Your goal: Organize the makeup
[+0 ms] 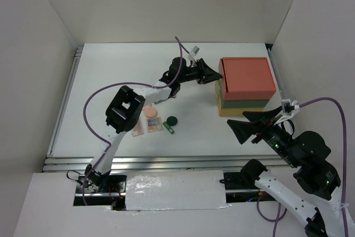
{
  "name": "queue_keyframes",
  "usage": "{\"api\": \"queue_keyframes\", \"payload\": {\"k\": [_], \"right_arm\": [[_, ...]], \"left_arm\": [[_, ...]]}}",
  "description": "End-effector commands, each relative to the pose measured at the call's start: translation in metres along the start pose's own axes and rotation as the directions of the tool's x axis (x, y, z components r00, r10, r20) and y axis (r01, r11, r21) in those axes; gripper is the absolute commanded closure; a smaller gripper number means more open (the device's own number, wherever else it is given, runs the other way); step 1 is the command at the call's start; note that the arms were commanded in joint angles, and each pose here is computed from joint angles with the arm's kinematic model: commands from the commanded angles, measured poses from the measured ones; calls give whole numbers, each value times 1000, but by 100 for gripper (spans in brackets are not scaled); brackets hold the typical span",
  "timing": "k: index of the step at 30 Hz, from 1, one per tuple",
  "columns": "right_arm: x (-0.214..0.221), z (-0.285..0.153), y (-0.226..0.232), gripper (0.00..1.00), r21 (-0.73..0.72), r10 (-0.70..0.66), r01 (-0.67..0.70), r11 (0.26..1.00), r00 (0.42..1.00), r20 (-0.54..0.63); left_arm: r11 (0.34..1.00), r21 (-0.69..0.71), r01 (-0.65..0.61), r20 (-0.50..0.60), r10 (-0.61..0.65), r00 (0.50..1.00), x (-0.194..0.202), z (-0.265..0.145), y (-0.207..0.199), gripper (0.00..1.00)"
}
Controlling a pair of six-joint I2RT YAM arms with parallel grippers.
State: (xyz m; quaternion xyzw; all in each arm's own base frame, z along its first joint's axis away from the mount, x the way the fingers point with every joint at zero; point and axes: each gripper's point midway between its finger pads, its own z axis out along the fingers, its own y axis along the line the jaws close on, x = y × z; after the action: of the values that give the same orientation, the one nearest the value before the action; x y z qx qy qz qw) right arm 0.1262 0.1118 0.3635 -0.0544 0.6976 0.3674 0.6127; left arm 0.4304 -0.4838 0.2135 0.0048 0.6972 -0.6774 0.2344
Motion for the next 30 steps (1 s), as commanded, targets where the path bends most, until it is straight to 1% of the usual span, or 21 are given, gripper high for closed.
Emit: {"api": "queue_keyframes", "payload": {"k": [1, 3, 11, 17, 21, 28, 29, 30], "right_arm": [[-2, 2, 4, 0, -16, -14, 14, 1000, 1000, -2], [-3, 2, 4, 0, -15, -12, 12, 1000, 1000, -1], [-4, 6, 7, 0, -25, -9, 9, 1000, 1000, -6], [-2, 10, 8, 0, -28, -2, 1, 1000, 1000, -13], [-1, 12, 10, 0, -36, 10, -11, 999, 1000, -18], [5, 16, 10, 0, -38, 27, -29, 999, 999, -40], [5, 17, 10, 0, -36, 29, -30, 999, 999, -41], [6, 17, 10, 0, -36, 29, -30, 999, 999, -41]], "left_arm": [[996, 46, -75, 17, 74, 997, -14, -14, -29, 93], [997, 42, -70, 22, 69, 997, -17, -20, -27, 94], [997, -12, -80, 67, 81, 994, -35, -66, -17, 95], [995, -55, -84, 67, 88, 994, -37, -84, -8, 96], [995, -57, -82, 76, 86, 993, -38, -95, -5, 95], [995, -56, -86, 83, 90, 992, -39, -107, -3, 87], [995, -57, -87, 86, 92, 992, -41, -108, -3, 81], [994, -52, -97, 87, 101, 991, -43, -109, -7, 78]]}}
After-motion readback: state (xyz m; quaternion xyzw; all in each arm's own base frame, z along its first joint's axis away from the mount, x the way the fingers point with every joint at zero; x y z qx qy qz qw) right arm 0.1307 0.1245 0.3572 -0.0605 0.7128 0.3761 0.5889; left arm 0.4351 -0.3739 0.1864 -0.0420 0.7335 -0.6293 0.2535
